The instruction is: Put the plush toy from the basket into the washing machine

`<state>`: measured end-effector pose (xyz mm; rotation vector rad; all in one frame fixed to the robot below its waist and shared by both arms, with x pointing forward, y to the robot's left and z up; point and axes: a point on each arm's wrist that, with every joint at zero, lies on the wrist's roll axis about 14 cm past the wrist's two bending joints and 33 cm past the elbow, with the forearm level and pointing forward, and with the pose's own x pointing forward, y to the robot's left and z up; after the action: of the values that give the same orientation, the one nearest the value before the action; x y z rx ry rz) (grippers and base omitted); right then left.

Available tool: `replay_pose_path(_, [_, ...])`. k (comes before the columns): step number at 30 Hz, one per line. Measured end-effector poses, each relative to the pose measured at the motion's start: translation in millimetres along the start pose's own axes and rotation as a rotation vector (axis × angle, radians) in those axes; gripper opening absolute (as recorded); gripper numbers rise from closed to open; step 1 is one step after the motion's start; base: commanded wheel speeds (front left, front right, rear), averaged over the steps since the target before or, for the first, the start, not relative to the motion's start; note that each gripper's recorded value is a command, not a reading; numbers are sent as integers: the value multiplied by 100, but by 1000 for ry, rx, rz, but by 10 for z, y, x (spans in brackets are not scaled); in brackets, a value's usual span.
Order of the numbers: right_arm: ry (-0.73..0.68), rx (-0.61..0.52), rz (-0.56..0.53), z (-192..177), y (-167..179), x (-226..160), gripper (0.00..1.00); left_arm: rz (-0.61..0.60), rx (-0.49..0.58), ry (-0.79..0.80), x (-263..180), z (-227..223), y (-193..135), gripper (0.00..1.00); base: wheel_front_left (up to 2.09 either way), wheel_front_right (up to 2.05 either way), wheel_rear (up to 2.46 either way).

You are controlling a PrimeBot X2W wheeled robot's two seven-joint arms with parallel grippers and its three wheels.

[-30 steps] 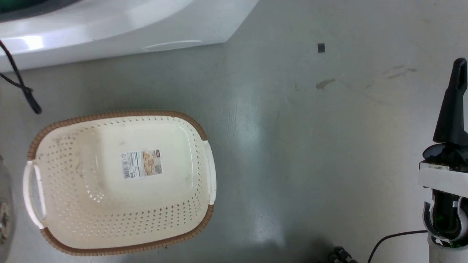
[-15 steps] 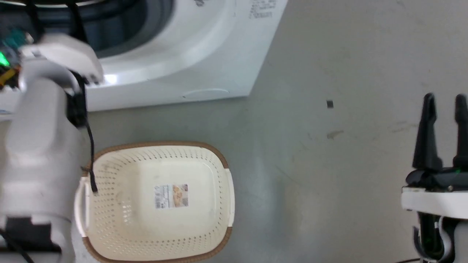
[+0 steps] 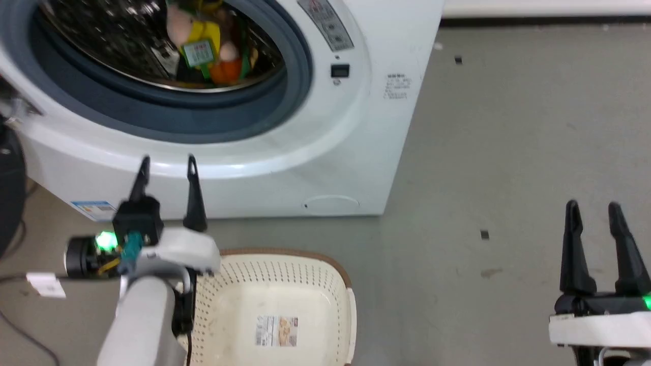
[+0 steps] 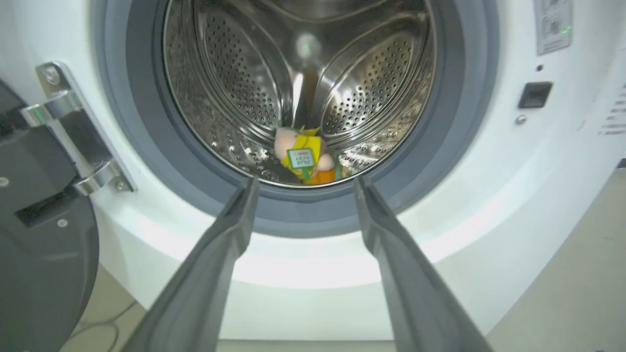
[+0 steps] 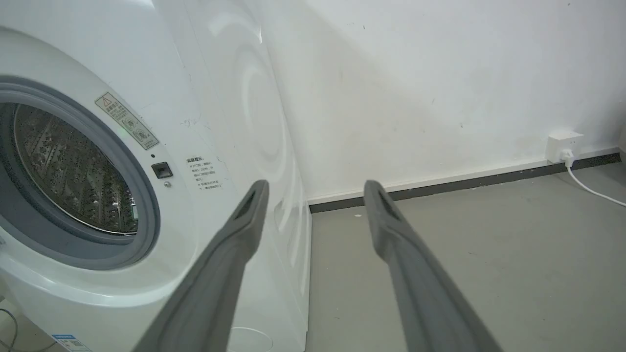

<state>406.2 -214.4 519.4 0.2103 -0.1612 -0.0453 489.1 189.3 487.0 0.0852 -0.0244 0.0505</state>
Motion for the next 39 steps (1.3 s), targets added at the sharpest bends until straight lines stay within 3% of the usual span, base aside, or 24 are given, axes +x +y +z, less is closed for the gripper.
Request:
replay_pose_path(12, [-8,-4,32,161,105,-406,100,8,-39,-43,-912,211,83,100,0,0,0])
replay_pose_path(23, [-38,-26,39,299,116,-624,100,-4,-46,-27,-1232,156,39,100,0,0,0])
replay_pose_path(24, [-39,-27,37,302,108,-632,0,-6,-49,-27,-1237,154,33,0,0,0,0])
replay_pose_path(39, [-14,-40,46,260,132,-634,0,-8,-50,-19,-1228,165,28,0,0,0,0])
